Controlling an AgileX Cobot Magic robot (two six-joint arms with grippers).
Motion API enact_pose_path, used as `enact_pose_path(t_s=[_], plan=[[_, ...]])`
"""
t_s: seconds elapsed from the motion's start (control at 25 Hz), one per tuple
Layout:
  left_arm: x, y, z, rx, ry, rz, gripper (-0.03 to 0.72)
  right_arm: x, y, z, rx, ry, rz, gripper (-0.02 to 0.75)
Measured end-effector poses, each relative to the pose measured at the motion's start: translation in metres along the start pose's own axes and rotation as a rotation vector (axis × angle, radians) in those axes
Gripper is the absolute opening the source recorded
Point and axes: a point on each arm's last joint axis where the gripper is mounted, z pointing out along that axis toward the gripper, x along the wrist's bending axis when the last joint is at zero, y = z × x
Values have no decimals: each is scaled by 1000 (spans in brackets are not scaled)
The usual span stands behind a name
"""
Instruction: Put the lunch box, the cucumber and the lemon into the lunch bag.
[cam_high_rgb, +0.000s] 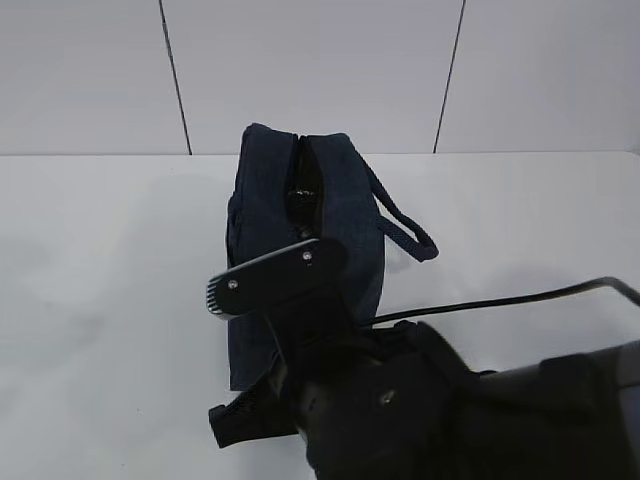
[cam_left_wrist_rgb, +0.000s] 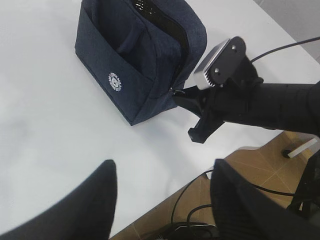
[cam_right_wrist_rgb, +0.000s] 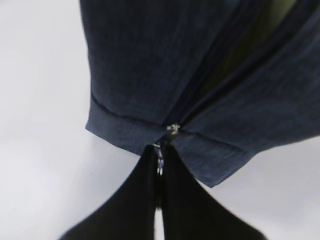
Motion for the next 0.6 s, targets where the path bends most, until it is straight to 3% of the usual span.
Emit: enact_pose_path(t_s=[0.6], plan=[[0,0,0,-1,0,0,432,-9,20,-26,-70,29,-66,8]])
